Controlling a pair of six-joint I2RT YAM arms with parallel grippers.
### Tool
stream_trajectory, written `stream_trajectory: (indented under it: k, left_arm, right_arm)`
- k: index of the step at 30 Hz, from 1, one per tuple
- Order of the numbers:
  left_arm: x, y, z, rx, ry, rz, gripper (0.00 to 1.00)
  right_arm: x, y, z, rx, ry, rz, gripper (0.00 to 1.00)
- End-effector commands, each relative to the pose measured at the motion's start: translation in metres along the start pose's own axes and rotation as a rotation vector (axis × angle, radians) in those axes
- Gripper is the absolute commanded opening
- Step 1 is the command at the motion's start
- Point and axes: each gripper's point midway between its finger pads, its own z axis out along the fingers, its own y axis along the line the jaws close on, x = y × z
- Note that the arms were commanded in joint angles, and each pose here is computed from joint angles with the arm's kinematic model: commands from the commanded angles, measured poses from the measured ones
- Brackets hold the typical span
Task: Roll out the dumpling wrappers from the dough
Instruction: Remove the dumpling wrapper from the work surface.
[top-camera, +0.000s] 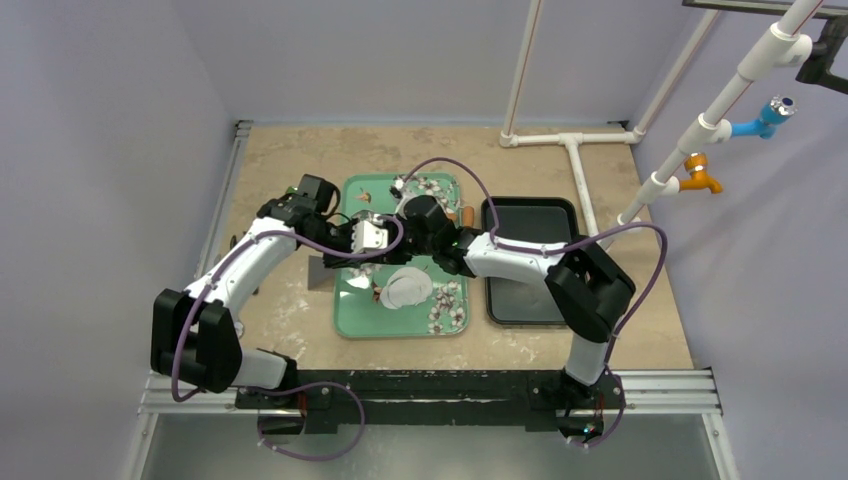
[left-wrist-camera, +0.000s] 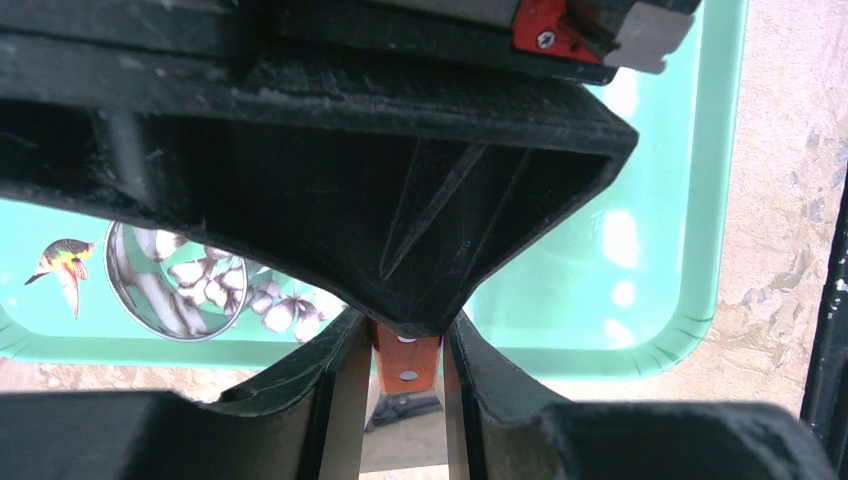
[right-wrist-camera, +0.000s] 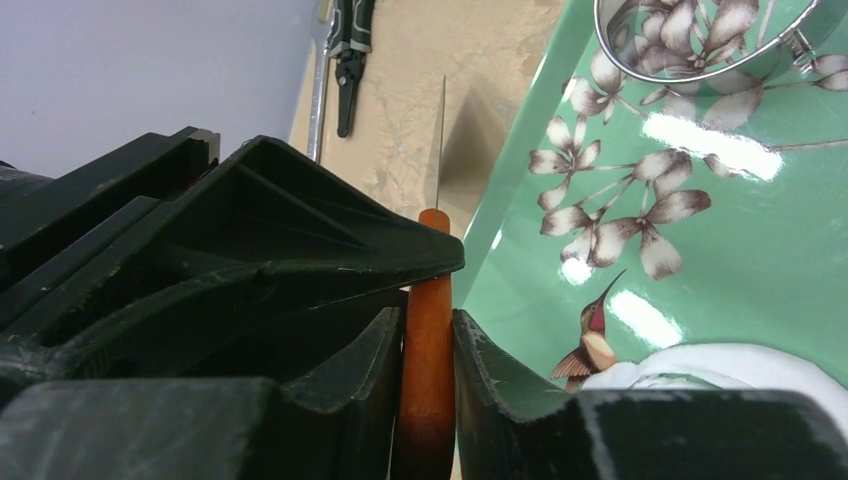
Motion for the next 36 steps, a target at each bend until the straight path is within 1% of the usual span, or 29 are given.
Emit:
stream_trajectory:
  k: [1,4,7,8,10,11,13,15,18,21,24,26,27,28,29,31,32,36]
  left_arm:
    - [-0.022,0.011,-0.012,-0.037,-0.062,0.057,0.00]
    - [-0.022,0.011,-0.013,-0.029,-0.056,0.055,0.00]
    - [-0.025,0.012,-0.016,-0.040,-0.059,0.051,0.00]
    - [-0.026,0.013,-0.017,-0.043,-0.063,0.040,0.03]
    - [-0.030,0.013,-0.021,-0.043,-0.066,0.011,0.31]
    - [-0.032,0.011,-0.024,-0.034,-0.066,-0.010,0.40]
    - [-0.038,0.006,-0.033,-0.020,-0.072,-0.040,0.50]
    - [-0.047,0.002,-0.045,-0.022,-0.088,-0.053,0.57]
    - [-0.061,-0.003,-0.068,-0.039,-0.126,-0.075,0.63]
    - [-0.075,-0.005,-0.091,-0.059,-0.179,-0.105,0.66]
    - [-0.075,-0.004,-0.103,-0.080,-0.179,-0.160,0.68]
    - [-0.066,-0.005,-0.101,-0.078,-0.145,-0.187,0.69]
    - [-0.061,-0.006,-0.097,-0.071,-0.131,-0.204,0.71]
    - [-0.055,-0.008,-0.092,-0.061,-0.119,-0.221,0.74]
    - [-0.050,-0.010,-0.087,-0.052,-0.108,-0.238,0.80]
    - [-0.041,-0.015,-0.076,-0.035,-0.098,-0.267,0.84]
    - [-0.035,-0.016,-0.070,-0.029,-0.093,-0.287,0.85]
    - [-0.019,-0.023,-0.046,0.024,-0.057,-0.353,0.99]
  right_arm:
    - [-0.008,0.029,-0.012,-0.072,0.007,-0.037,0.17]
    - [-0.010,0.031,-0.012,-0.072,0.000,-0.040,0.00]
    - [-0.011,0.032,-0.013,-0.074,-0.001,-0.047,0.00]
    - [-0.013,0.032,-0.014,-0.072,-0.004,-0.053,0.00]
    - [-0.017,0.029,-0.020,-0.054,-0.008,-0.086,0.00]
    - [-0.020,0.029,-0.025,-0.045,-0.013,-0.112,0.00]
    - [-0.027,0.034,-0.037,-0.032,-0.015,-0.178,0.00]
    - [-0.032,0.040,-0.048,-0.017,-0.006,-0.241,0.00]
    - [-0.040,0.049,-0.066,0.003,-0.009,-0.300,0.00]
    - [-0.052,0.058,-0.083,0.027,-0.033,-0.341,0.00]
    - [-0.062,0.065,-0.104,0.057,-0.066,-0.375,0.00]
    - [-0.069,0.064,-0.121,0.105,-0.096,-0.393,0.00]
    - [-0.074,0.060,-0.134,0.154,-0.117,-0.403,0.00]
    - [-0.078,0.055,-0.145,0.203,-0.135,-0.406,0.00]
    - [-0.080,0.050,-0.156,0.248,-0.151,-0.406,0.00]
    - [-0.083,0.038,-0.179,0.342,-0.175,-0.399,0.00]
    - [-0.082,0.034,-0.189,0.372,-0.183,-0.392,0.00]
    - [-0.073,0.020,-0.220,0.463,-0.171,-0.362,0.00]
